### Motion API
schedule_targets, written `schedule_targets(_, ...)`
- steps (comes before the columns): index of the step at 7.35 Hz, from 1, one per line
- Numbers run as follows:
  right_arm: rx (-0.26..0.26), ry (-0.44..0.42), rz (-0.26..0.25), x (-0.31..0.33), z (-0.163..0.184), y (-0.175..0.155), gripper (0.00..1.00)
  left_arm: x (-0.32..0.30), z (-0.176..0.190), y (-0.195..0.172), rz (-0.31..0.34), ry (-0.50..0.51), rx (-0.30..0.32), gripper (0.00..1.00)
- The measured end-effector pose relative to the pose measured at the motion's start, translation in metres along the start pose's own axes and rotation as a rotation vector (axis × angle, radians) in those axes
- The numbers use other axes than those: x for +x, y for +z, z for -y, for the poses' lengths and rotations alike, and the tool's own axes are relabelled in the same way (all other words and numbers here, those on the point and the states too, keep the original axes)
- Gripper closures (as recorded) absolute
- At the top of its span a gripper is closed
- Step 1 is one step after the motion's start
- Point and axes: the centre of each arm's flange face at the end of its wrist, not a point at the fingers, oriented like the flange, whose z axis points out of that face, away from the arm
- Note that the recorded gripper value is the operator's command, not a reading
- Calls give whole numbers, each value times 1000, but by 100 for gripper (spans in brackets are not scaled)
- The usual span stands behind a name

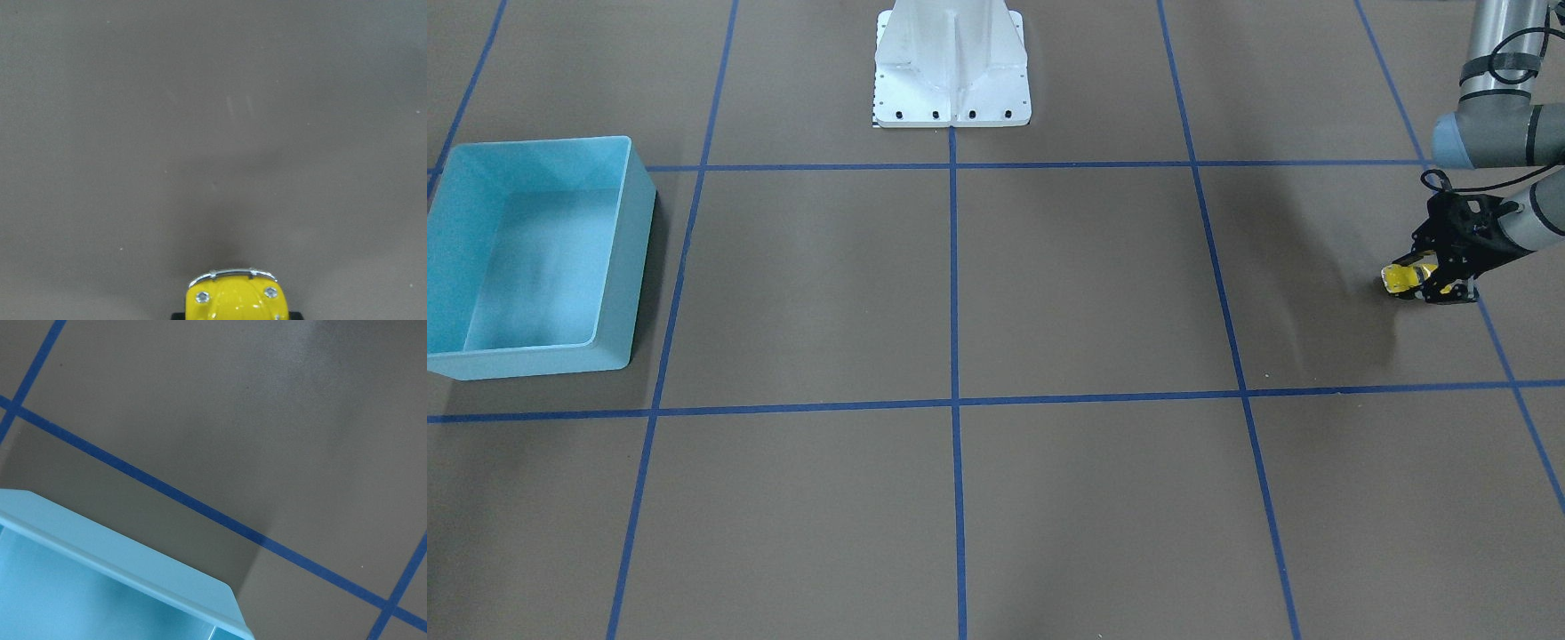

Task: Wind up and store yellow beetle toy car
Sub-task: 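Drag the held car backward along the table with the left gripper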

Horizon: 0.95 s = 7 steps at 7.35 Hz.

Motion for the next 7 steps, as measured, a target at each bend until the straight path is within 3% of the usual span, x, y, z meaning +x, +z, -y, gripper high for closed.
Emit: schedule_targets(7, 7, -1, -2, 1, 1, -4, 0, 5, -26, -1, 19, -11, 6, 100)
